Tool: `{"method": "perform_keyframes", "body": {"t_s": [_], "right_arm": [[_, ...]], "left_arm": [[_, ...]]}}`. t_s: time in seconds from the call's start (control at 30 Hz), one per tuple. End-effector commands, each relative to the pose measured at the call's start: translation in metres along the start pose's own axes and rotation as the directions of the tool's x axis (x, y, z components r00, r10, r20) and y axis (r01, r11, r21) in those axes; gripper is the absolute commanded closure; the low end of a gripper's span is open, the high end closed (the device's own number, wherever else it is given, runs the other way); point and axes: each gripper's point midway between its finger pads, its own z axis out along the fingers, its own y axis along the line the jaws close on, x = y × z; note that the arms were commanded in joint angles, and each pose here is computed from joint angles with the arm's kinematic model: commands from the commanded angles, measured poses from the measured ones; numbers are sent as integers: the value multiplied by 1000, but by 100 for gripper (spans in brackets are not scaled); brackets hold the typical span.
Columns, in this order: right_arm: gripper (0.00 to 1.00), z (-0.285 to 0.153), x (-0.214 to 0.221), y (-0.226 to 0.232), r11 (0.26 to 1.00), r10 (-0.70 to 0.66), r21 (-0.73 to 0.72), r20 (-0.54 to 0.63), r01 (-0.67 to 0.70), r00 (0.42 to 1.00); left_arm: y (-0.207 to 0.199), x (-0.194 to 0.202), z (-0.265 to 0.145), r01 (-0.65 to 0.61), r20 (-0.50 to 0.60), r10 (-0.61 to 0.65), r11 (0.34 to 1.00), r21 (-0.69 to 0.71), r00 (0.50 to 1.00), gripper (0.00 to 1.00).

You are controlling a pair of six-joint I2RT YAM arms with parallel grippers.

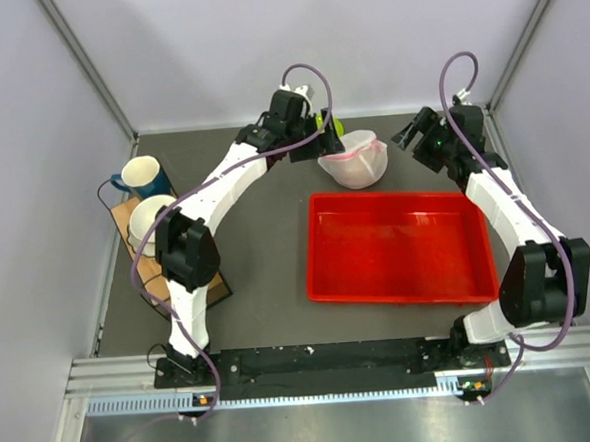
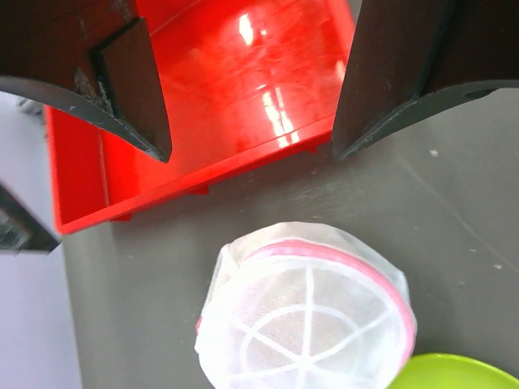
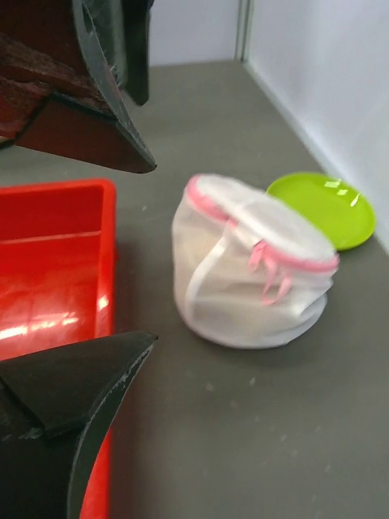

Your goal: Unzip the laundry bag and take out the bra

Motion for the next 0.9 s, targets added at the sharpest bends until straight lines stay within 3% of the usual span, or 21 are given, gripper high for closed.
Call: {"method": "perform_keyframes", "body": {"t_s": [0.0,0.13,0.27,0.33,0.43,0.6,0.87], "right_arm": [[20,-21,3,-25,992,-94,92,19,92,995],[18,-34,1,-30,986,-126,117,42,120,991],[17,-39,4,-36,980,-145,141,36,139,989],[17,-40,5,-38,979,-149,147,34,142,988],[17,-42,8,-42,976,-159,158,28,152,987],[17,-48,8,-44,970,-182,168,26,175,983],[17,-45,8,-39,971,-197,142,12,193,980]], "left_arm": [[0,-26,25,233,80,-234,972,20,969,15],[-10,-33,36,405,75,-409,912,66,909,19],[-10,-38,45,589,105,-593,805,70,798,16],[-6,-40,52,652,122,-654,756,60,747,12],[-5,-40,63,700,107,-704,710,75,703,15],[14,-37,78,739,71,-741,671,57,667,19],[8,-32,83,727,89,-728,685,46,680,16]]}}
